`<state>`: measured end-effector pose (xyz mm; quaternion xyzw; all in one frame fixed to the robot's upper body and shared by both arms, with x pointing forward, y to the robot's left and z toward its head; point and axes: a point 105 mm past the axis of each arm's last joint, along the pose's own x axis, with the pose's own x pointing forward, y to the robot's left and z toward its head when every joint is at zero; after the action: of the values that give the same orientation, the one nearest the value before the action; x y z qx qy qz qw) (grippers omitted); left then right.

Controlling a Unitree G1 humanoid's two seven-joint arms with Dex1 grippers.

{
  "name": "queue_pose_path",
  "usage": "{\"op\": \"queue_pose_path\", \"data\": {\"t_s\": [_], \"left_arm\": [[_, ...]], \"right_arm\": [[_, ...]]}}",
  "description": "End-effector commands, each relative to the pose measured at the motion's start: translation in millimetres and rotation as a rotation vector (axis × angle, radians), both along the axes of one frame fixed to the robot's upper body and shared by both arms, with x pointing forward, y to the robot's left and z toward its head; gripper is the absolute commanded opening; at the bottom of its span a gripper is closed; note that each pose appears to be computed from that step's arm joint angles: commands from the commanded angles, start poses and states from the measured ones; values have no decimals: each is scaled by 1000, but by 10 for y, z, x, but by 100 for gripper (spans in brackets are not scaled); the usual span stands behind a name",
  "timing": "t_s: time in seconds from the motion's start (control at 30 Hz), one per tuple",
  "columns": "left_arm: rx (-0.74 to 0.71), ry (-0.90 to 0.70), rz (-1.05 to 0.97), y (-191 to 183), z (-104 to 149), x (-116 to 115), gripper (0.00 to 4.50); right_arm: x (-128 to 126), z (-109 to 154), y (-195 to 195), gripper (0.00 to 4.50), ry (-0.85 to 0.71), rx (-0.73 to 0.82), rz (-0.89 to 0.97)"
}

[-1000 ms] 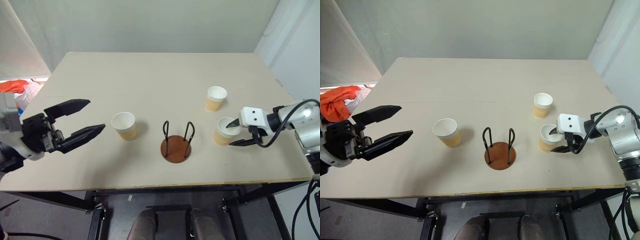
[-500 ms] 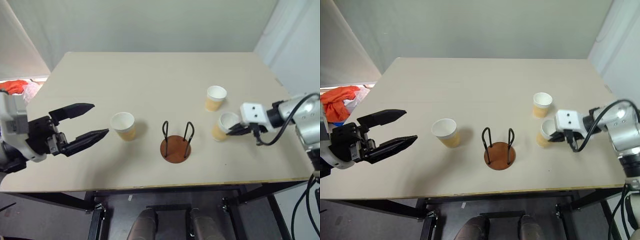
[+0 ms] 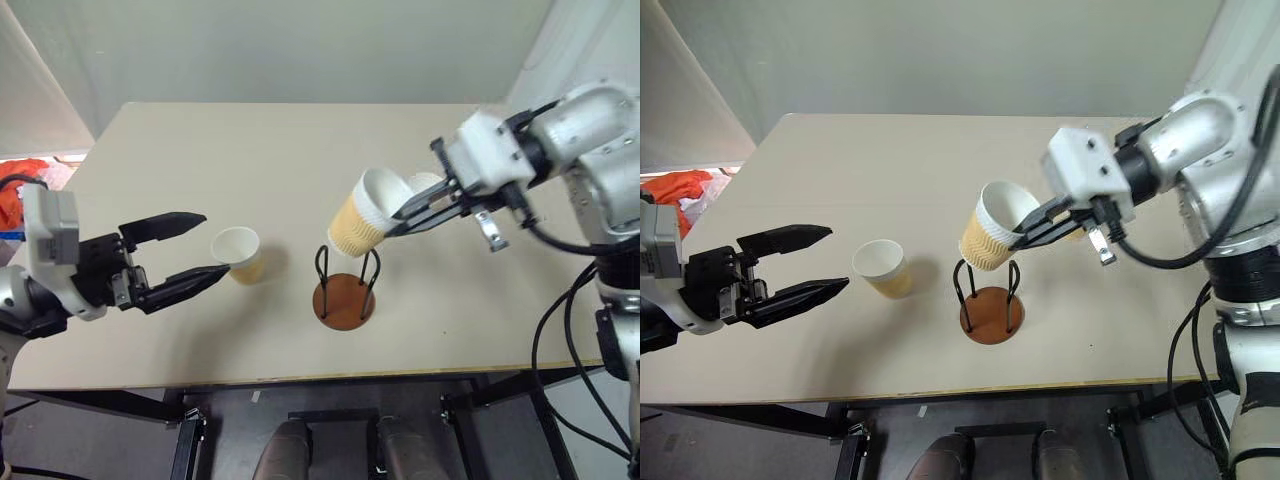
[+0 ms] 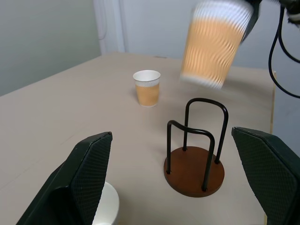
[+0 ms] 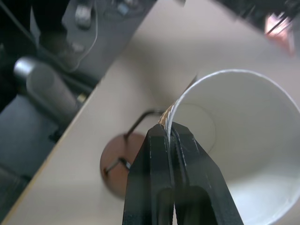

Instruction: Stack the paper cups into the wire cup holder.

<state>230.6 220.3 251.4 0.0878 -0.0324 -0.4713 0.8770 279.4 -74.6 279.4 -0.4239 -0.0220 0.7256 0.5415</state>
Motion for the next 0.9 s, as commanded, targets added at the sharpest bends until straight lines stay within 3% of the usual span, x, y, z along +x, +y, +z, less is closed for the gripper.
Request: {"op": "queue_pose_path", "data": {"t_s": [0.03,0.43,0.53,0.73,0.83,0.87,0.9], "left_arm": [[19,-42,7,-7,65,-36,450],[30,-42,37,17,67,-93,450],[28,-43,38,14,67,-98,450],[27,-43,40,19,71,-101,450],[28,-45,42,22,76,-91,450],[26,-70,55,32,103,-60,450],[24,-88,66,39,124,-38,450]], "right_arm": [[21,11,17,5,-50,-17,6],[34,-217,6,5,-84,-97,58],[49,-242,8,66,-91,-109,60],[41,-228,48,264,-94,-95,71],[143,-160,54,361,-115,-65,29],[286,-82,49,396,-136,-25,-34],[385,-30,44,396,-150,2,-78]]}}
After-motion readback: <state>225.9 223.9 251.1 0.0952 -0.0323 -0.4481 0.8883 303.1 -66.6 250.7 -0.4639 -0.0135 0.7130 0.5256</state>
